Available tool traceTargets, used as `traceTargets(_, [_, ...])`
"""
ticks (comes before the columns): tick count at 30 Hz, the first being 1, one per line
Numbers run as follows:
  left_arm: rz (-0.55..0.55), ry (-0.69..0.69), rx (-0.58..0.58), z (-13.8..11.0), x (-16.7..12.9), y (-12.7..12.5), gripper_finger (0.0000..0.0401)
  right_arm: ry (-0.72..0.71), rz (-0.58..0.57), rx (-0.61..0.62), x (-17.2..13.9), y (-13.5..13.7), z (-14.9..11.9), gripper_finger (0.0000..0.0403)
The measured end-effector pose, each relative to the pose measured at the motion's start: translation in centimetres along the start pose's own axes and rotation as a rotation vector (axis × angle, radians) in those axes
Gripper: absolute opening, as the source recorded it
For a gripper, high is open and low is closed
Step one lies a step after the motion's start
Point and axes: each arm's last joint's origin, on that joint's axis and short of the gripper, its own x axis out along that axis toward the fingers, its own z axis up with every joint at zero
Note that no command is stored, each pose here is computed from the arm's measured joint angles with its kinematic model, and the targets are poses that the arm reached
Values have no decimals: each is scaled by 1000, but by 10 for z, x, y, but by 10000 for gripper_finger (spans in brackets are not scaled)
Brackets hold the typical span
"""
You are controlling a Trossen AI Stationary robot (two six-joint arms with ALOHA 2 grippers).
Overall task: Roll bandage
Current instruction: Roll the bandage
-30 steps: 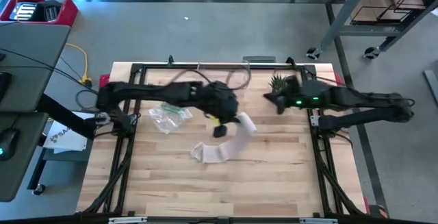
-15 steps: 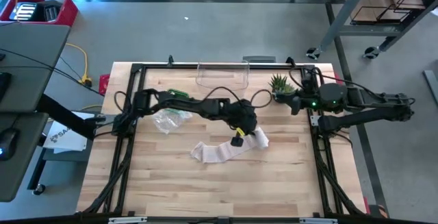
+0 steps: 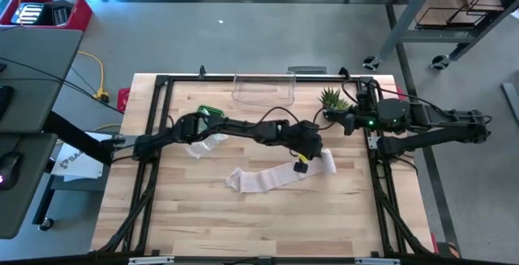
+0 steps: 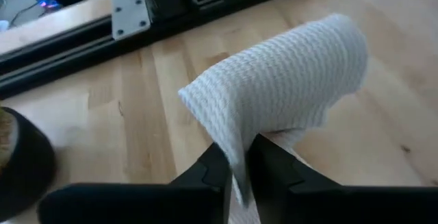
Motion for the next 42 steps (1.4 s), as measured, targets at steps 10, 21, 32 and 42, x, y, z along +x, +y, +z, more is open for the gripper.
traceTargets(10, [60, -7, -10, 0, 17, 6, 126, -7, 13, -1, 0, 1, 1, 0])
traceTargets(21, [-68, 283, -204, 15, -40, 17, 160, 27, 83, -36, -8, 1, 2, 0])
traceTargets(32, [-294, 386, -506, -36, -101, -30, 27, 387, -89, -52, 6, -15, -25, 0])
traceTargets(42, [-21, 72, -644, -35, -133, -84, 1, 866, -194, -132, 93, -20, -88, 0])
